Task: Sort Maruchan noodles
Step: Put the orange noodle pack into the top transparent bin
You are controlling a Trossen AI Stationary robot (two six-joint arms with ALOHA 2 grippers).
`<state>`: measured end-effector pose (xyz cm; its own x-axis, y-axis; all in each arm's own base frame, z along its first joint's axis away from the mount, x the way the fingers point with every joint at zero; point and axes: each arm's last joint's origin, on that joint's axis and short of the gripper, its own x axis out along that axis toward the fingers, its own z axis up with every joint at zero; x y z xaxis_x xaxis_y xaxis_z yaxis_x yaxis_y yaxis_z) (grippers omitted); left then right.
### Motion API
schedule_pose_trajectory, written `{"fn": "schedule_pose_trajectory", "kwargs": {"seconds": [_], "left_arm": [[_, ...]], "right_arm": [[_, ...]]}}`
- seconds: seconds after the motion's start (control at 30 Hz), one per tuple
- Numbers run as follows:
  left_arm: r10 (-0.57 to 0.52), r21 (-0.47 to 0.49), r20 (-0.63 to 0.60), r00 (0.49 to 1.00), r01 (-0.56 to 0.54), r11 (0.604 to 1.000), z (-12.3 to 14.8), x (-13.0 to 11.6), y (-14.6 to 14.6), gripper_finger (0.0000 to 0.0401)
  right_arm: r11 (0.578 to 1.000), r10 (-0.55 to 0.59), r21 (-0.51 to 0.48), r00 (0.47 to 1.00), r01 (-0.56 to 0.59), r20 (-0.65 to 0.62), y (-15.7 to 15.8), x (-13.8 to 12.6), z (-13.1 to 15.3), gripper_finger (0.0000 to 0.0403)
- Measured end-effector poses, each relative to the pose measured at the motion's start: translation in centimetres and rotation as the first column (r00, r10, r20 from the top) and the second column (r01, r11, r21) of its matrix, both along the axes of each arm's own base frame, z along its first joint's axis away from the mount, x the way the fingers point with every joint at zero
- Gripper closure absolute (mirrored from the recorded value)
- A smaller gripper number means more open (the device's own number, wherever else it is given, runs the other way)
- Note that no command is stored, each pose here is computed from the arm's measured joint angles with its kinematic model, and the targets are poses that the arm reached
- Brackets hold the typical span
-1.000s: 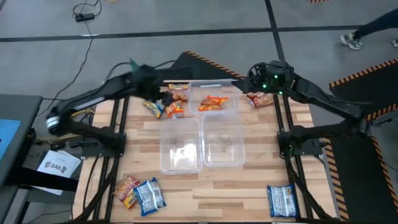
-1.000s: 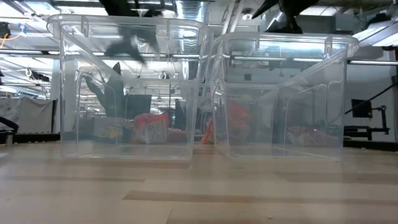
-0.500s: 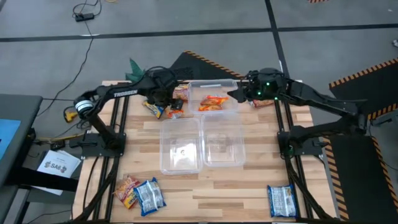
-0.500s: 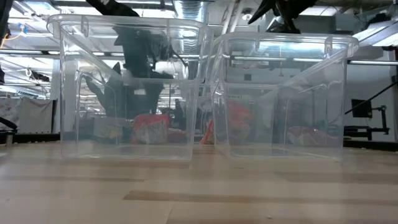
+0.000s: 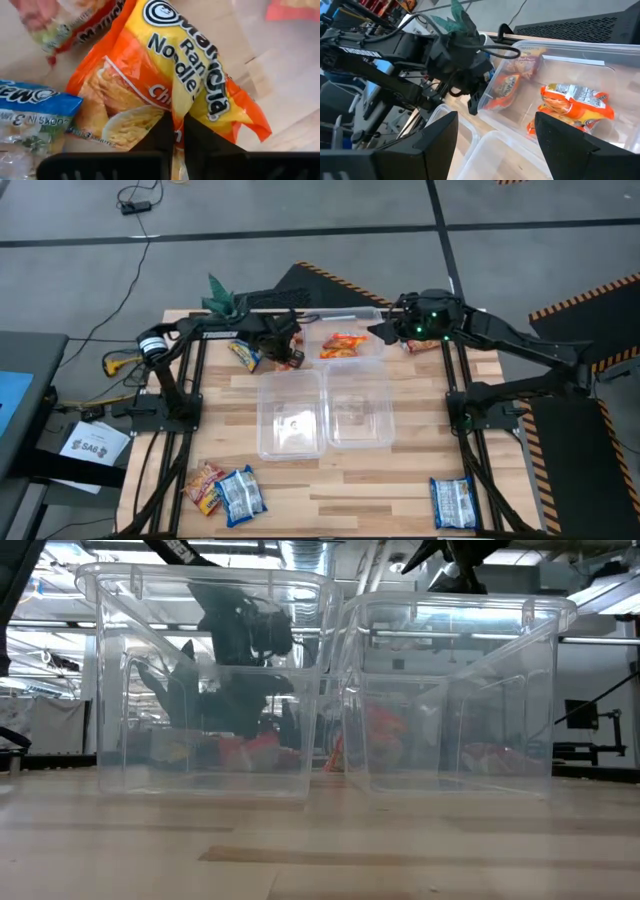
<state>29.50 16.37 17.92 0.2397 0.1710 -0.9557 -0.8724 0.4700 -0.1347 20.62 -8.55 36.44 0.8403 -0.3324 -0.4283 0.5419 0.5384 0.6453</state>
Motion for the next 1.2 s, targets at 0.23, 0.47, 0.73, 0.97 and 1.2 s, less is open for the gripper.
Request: {"fn": "schedule_pose_trajectory", "kwargs": {"seconds": [0.23,0.47,0.73,0.97,1.2], "left_arm": [[0.024,0.170,0.154,0.988,-0.051,0.984,6.7,-2.3,-0.9,0.0401],[-0.013,0.346,0.436,0.900,-0.154,0.925,13.2,-4.2,-2.0,0.0401],[-0.162,0.403,0.600,0.783,-0.121,0.907,14.7,-0.1,-3.1,0.0401],[-0.253,0.450,0.544,0.800,-0.024,0.893,13.3,5.9,-2.2,0.0399],[-0.247,0.369,0.548,0.799,0.034,0.929,12.3,9.6,0.0,0.0321]], "right_arm": [[1.000,0.000,-0.002,1.000,0.000,0.003,0.0,0.0,0.1,0.0117],[1.000,0.000,-0.014,1.000,0.000,0.030,0.0,0.1,0.3,0.0117],[0.999,0.003,-0.041,0.995,0.001,0.095,-0.1,0.3,0.9,0.0117],[0.999,-0.001,-0.054,0.992,0.008,0.129,-0.3,0.4,1.3,0.0117],[0.998,-0.024,-0.057,0.990,0.032,0.139,-0.6,-0.3,1.6,0.0117]]}}
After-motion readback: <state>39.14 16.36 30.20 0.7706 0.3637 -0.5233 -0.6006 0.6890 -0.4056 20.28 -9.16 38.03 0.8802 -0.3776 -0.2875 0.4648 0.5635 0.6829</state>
